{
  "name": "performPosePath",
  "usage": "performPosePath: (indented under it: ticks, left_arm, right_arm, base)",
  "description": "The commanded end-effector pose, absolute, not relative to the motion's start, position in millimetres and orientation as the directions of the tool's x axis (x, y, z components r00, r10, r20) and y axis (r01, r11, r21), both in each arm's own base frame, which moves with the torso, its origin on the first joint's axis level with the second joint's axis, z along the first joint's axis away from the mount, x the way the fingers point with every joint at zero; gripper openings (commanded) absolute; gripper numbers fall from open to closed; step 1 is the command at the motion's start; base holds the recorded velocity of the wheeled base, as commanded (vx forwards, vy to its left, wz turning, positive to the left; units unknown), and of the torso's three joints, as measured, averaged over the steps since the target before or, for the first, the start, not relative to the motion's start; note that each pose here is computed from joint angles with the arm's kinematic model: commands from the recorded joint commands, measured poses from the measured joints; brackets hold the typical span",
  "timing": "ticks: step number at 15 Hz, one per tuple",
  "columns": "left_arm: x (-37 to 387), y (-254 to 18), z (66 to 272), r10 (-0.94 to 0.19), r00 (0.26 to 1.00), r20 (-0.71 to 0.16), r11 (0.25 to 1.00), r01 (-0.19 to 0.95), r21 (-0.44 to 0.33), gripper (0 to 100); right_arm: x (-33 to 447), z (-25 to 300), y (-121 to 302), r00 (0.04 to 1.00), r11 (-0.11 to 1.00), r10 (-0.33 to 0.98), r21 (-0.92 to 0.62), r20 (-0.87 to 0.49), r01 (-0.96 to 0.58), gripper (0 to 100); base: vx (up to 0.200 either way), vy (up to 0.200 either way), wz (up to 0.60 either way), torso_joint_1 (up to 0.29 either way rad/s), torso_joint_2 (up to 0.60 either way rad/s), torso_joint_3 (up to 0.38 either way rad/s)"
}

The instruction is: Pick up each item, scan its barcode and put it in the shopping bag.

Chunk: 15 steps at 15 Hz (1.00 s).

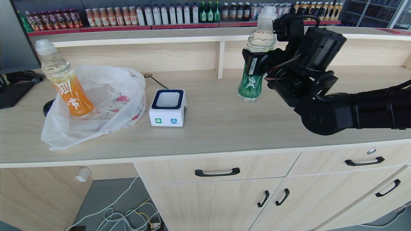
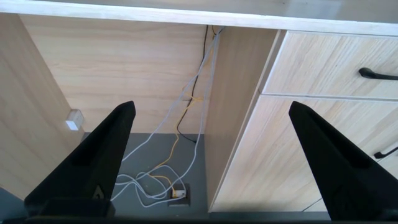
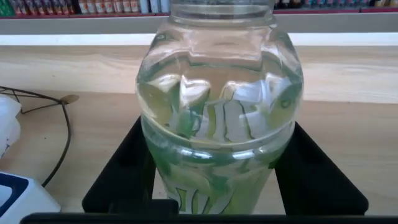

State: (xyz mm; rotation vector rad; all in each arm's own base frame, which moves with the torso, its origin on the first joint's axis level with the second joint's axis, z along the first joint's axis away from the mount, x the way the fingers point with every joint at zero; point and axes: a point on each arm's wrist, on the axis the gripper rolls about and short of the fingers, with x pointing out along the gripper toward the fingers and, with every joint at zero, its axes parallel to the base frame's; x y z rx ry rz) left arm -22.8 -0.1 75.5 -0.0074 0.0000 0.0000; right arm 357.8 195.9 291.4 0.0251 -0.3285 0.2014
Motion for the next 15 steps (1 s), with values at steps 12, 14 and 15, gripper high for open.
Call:
performPosePath:
  ticks: [12, 14, 15]
  left_arm:
    - [-23, 0, 75, 0.000, 1.000, 0.000, 1.000, 0.000, -0.008, 100]
    - [-23, 0, 75, 0.000, 1.000, 0.000, 1.000, 0.000, -0.008, 100]
    - [-23, 0, 75, 0.000, 1.000, 0.000, 1.000, 0.000, -0.008, 100]
  right_arm:
    - [242, 301, 197, 0.886, 0.962, 0.226, 0.049, 0.404, -0.267, 0]
    - [226, 286, 190, 0.893, 0.959, 0.252, 0.027, 0.374, -0.282, 0]
    - [219, 277, 186, 0.893, 0.958, 0.257, 0.024, 0.370, -0.286, 0]
  base:
    - [0.000, 0.000, 0.00, 0.000, 0.00, 0.000]
    - [0.000, 0.000, 0.00, 0.000, 0.00, 0.000]
    - [0.000, 0.000, 0.00, 0.000, 0.00, 0.000]
